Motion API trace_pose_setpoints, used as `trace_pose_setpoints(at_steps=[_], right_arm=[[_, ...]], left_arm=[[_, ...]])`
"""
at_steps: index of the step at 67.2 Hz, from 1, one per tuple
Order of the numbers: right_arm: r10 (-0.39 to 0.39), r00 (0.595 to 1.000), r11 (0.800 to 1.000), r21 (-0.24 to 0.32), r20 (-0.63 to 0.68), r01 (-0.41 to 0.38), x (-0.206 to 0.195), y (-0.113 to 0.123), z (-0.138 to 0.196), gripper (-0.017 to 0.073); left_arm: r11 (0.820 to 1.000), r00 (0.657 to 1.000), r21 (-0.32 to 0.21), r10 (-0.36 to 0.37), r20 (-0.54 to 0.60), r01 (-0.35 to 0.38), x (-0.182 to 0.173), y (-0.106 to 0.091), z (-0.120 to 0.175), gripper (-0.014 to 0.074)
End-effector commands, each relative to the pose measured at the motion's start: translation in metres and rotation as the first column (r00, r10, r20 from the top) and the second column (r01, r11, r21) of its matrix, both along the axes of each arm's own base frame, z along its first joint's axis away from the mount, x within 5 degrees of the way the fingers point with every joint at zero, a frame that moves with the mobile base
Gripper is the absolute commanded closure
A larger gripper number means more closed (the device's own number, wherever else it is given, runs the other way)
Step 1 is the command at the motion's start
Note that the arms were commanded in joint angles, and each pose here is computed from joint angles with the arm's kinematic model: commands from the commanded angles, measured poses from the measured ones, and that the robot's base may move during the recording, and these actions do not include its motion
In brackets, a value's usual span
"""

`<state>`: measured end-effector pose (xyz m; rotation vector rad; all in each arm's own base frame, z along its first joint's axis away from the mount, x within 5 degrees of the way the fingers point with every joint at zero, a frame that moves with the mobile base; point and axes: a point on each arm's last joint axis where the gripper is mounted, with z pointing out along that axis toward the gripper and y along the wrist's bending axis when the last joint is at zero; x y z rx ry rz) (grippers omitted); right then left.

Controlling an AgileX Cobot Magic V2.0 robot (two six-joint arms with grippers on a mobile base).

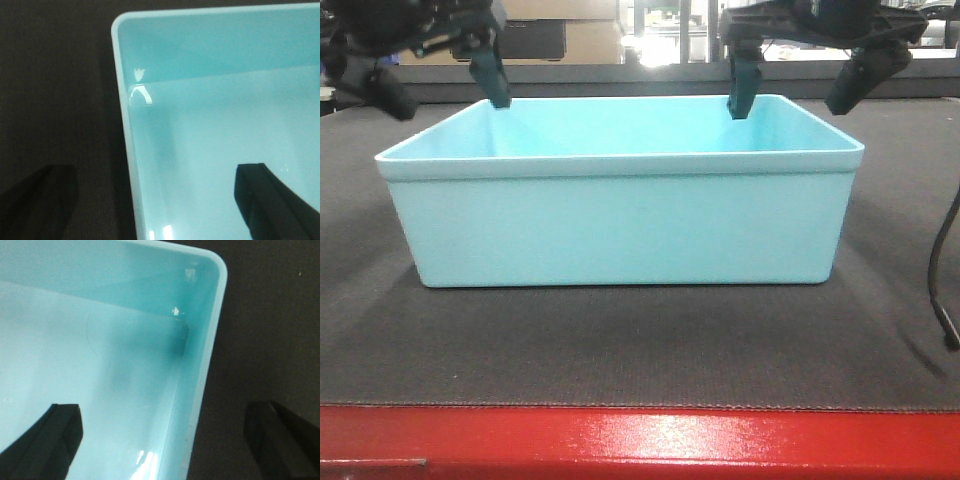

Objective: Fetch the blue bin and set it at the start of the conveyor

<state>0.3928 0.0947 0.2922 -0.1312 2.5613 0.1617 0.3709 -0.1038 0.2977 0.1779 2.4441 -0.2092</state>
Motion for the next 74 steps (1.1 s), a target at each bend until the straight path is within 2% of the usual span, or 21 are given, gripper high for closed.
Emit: trace_pose_setpoints(at_steps=[1,6,11,18,19,25,29,40,51,62,74], right_arm=[[-0.005,0.996,1.0,0.004,0.085,0.005,-0.007,-0.008,0.031,0.0055],[-0.022,0.993,1.0,0.01,0.112,0.021,-0.016,-0.016,0.047,0.0141],[-0.045,0.99,0.999,0.016,0.136,0.043,-0.026,-0.027,0.063,0.0278],[-0.095,0.982,0.995,0.021,0.161,0.092,-0.04,-0.048,0.078,0.0515],[-0.102,0.98,0.995,0.023,0.169,0.1,-0.043,-0.051,0.081,0.0564],[-0.146,0.973,0.989,0.026,0.18,0.144,-0.055,-0.067,0.086,0.0727],[-0.176,0.968,0.984,0.025,0.18,0.174,-0.063,-0.078,0.084,0.0721],[-0.248,0.953,0.968,0.006,0.172,0.25,-0.093,-0.104,0.063,0.0721],[-0.24,0.953,0.967,-0.044,0.186,0.252,-0.127,-0.109,0.033,0.0721],[-0.232,0.943,0.969,-0.031,0.239,0.246,-0.161,-0.107,0.004,0.0721],[-0.221,0.898,0.971,0.001,0.38,0.239,-0.206,-0.104,-0.01,0.0721]], left_arm=[[1.0,1.0,0.005,-0.015,0.026,0.014,-0.005,-0.001,0.024,0.009],[1.0,0.998,0.016,-0.015,0.055,0.015,-0.01,0.003,0.041,0.0111],[1.0,0.997,0.026,-0.012,0.083,0.01,-0.019,0.008,0.054,0.0158],[0.999,0.997,0.042,0.01,0.07,-0.013,-0.031,0.021,0.067,0.0339],[0.999,0.998,0.044,0.012,0.069,-0.015,-0.033,0.023,0.069,0.037],[0.998,0.997,0.049,0.04,0.069,-0.043,-0.04,0.036,0.073,0.0584],[0.997,0.996,0.049,0.063,0.067,-0.066,-0.043,0.044,0.073,0.0708],[0.992,0.992,0.054,0.114,0.045,-0.117,-0.061,0.064,0.059,0.0704],[0.991,0.988,0.047,0.118,0.095,-0.123,-0.091,0.07,0.034,0.0704],[0.992,0.972,0.015,0.119,0.204,-0.124,-0.134,0.075,0.009,0.0704],[0.992,0.936,-0.018,0.122,0.33,-0.123,-0.189,0.082,-0.005,0.0704]])
